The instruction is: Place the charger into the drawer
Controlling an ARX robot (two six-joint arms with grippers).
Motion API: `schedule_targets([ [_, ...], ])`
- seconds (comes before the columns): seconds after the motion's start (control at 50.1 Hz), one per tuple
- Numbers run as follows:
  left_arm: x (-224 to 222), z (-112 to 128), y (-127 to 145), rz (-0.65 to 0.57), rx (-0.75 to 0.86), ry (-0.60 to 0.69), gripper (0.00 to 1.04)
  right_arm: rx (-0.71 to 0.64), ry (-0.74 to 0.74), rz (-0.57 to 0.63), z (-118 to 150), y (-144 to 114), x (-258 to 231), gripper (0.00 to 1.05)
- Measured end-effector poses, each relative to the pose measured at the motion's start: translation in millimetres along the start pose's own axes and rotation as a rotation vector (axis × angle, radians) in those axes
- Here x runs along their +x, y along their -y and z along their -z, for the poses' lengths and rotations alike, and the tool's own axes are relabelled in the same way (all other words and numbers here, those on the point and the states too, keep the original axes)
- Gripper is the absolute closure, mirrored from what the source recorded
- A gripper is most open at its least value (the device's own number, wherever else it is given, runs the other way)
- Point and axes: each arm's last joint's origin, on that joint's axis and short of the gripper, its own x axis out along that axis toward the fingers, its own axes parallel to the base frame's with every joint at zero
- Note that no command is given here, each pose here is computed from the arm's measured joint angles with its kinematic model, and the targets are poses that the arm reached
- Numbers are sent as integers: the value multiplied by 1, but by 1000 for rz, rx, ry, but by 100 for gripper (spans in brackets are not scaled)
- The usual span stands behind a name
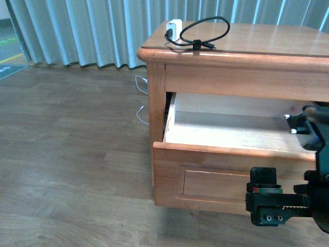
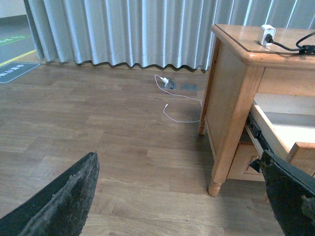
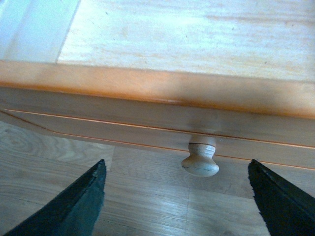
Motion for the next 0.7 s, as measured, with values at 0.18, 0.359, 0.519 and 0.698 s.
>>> schedule_targets([
  [0.18, 0, 0, 0, 0, 0, 0, 6, 24, 104, -7, -29, 13, -51, 8],
  [0.359, 0, 0, 0, 0, 0, 0, 6, 21, 182, -7, -41, 24, -90, 8],
  [0.519, 0, 0, 0, 0, 0, 0, 6, 20, 243, -19, -43, 34, -122, 8],
  [0.698, 0, 0, 0, 0, 0, 0, 6, 36, 269, -29, -28, 46, -155, 8],
])
